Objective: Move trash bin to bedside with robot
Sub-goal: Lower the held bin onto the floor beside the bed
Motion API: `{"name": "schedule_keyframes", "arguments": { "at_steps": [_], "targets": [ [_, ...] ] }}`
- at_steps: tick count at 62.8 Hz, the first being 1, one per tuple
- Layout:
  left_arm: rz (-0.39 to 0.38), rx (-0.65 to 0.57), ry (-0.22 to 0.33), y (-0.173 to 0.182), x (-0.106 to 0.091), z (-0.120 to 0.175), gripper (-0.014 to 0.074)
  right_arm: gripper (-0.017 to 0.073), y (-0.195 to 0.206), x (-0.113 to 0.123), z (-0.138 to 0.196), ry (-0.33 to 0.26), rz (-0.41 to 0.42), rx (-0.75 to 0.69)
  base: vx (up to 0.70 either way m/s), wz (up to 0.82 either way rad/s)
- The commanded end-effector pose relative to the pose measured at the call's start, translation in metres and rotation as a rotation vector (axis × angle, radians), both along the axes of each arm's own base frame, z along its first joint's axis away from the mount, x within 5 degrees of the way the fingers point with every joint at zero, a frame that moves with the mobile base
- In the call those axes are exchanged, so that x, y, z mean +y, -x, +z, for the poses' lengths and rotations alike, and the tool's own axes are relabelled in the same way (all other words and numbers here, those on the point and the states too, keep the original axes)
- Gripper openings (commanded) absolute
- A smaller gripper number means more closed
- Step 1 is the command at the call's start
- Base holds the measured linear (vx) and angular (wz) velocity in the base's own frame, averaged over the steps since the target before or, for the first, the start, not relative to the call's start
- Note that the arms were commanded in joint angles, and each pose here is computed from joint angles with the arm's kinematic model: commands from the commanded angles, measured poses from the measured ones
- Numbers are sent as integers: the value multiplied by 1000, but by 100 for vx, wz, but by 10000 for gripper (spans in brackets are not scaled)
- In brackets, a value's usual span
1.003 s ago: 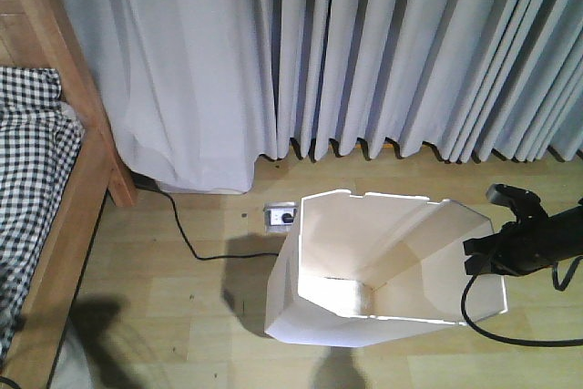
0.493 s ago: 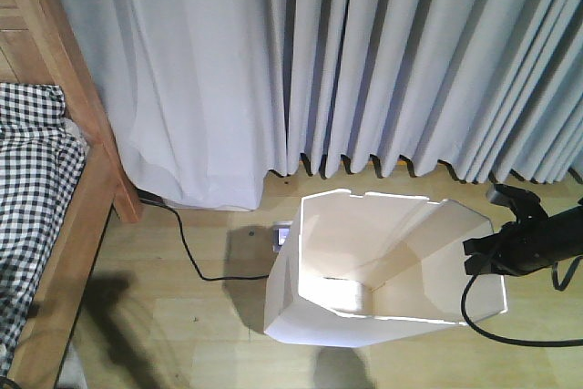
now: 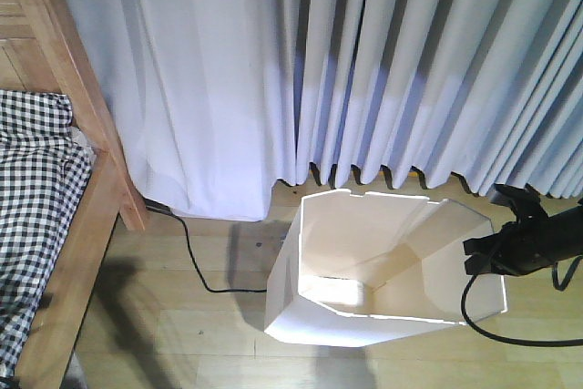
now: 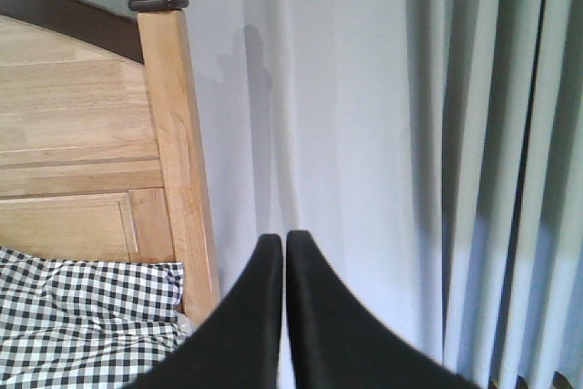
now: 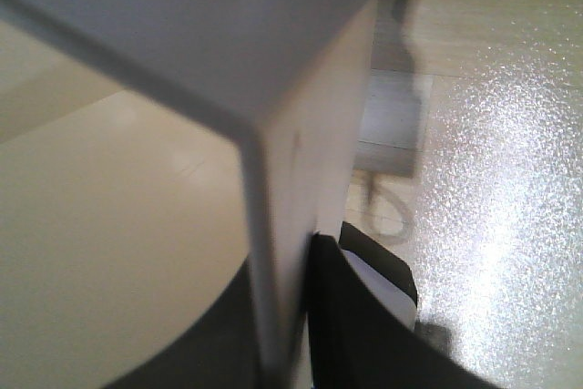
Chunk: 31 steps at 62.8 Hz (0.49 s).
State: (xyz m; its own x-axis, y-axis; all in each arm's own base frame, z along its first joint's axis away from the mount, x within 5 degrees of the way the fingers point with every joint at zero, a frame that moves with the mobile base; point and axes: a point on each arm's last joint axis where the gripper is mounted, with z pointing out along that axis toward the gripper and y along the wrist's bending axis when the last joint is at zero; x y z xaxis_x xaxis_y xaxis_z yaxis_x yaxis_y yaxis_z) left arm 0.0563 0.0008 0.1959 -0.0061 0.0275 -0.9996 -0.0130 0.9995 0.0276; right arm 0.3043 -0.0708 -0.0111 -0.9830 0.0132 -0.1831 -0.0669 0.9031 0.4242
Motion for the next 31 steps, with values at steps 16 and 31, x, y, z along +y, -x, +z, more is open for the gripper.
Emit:
{"name": "schedule_keyframes", "arguments": {
  "at_steps": [16,31],
  "targets": [
    [-9,-69,23,0,-1,3,-6,-3,-11,11,33,-175,-4,-69,3,3],
    [-9,-69,23,0,-1,3,-6,-3,-11,11,33,-175,-4,-69,0,0]
  ]
}}
